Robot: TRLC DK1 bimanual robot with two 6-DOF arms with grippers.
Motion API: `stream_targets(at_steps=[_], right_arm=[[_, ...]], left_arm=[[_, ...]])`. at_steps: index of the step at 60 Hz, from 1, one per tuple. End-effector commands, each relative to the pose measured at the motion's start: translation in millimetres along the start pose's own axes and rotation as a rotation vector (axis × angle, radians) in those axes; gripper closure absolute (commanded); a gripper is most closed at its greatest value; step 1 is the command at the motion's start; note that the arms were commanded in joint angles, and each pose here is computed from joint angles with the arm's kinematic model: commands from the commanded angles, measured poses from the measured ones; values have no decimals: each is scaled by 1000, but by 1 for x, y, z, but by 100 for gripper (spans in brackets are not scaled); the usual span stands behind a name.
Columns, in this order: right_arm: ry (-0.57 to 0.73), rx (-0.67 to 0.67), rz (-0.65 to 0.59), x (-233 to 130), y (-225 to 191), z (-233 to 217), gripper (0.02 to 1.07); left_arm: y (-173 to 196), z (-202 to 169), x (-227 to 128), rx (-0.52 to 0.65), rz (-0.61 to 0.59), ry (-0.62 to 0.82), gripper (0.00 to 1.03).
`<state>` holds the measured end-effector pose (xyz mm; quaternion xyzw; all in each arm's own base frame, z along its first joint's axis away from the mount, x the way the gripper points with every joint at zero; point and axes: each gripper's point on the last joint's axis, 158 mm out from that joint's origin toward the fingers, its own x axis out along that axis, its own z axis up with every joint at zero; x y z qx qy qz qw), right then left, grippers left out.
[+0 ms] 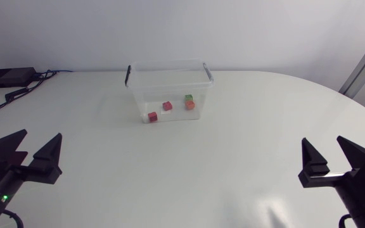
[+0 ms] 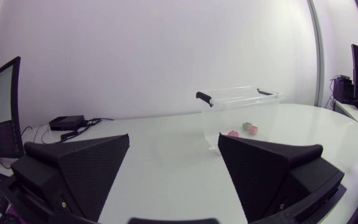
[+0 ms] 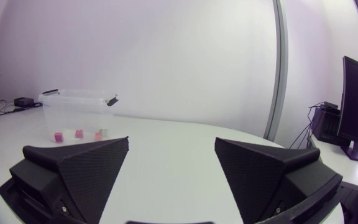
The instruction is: Place the duplo bricks in the container
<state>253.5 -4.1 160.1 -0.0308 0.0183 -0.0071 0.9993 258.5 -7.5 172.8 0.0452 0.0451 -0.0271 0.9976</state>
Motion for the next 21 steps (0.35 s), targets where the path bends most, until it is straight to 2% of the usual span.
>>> stream_targets(at_steps=[1,21], right_arm=[[22,34,2,1,1,-11,7],[21,61,6,1,3,-11,7]], left_arm=[[0,-10,-1,-48,8,-11,3],[2,-23,-2,-92,34,-30,4]])
